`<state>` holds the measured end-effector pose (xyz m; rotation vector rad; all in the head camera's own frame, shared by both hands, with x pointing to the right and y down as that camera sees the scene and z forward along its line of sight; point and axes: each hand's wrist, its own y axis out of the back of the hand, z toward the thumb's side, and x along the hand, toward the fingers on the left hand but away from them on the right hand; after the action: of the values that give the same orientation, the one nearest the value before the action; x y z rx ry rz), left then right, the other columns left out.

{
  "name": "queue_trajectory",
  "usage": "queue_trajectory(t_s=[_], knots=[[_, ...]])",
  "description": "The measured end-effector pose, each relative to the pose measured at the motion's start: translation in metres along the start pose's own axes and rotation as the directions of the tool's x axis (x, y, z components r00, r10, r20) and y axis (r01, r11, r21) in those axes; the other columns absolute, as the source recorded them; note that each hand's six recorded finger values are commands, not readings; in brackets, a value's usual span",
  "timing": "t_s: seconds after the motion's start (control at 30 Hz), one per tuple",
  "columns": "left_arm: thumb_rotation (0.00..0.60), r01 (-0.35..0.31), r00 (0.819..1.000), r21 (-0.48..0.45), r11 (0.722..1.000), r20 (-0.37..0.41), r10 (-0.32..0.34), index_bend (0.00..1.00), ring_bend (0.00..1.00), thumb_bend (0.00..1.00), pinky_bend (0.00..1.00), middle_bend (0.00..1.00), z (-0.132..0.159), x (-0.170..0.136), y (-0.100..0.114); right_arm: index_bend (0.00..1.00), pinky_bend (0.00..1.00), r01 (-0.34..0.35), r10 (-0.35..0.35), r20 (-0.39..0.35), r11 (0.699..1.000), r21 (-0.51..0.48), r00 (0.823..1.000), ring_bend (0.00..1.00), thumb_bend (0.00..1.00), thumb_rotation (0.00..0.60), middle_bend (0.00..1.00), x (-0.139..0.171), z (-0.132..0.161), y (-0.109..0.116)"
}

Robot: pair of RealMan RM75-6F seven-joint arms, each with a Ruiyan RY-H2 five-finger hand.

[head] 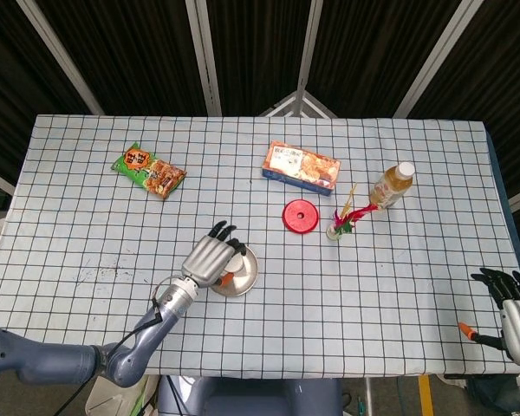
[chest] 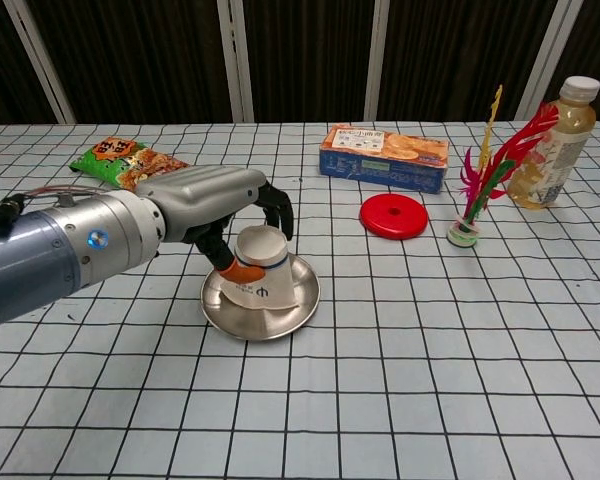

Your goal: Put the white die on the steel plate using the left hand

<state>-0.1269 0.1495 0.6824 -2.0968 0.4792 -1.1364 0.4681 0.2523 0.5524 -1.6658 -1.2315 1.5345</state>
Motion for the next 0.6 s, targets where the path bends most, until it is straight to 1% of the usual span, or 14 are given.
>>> queue_trajectory(t_s=[0.07,0.17,0.33,0.5,0.6], knots=[[0.6,0.025,1.0,-0.041,0.999,0.015,-0.024,0.4,0.1,0.46,0.02,0.46,0.003,-0.004,0.0,0.25,0.0,-0.002,0.002,0.001,1.0,0.0,1.0,0.13,0.1,0.6,0.19,0.0,0.0,0.0],[0.6,0.04,0.999,-0.071,0.997,0.024,-0.038,0.4,0.1,0.46,0.02,0.46,0.004,-0.009,0.004,0.25,0.0,-0.003,0.003,0.002,1.0,0.0,1.0,0.13,0.1,0.6,0.19,0.0,0.0,0.0],[0.6,0.034,0.999,-0.06,0.998,0.028,-0.032,0.4,0.1,0.46,0.02,0.46,0.001,-0.015,0.009,0.25,0.0,-0.003,0.003,0.005,1.0,0.0,1.0,0.13,0.1,0.6,0.19,0.0,0.001,0.0],[0.6,0.069,0.998,-0.061,0.996,0.01,-0.069,0.4,0.1,0.46,0.02,0.46,-0.006,-0.019,0.005,0.25,0.0,-0.002,0.002,0.009,1.0,0.0,1.0,0.13,0.1,0.6,0.19,0.001,0.0,0.001],[0.6,0.075,0.997,-0.026,0.997,0.003,-0.075,0.4,0.1,0.46,0.02,0.46,-0.01,-0.02,0.004,0.25,0.0,0.0,0.0,0.011,1.0,-0.002,1.0,0.13,0.1,0.6,0.19,0.001,0.0,0.001]])
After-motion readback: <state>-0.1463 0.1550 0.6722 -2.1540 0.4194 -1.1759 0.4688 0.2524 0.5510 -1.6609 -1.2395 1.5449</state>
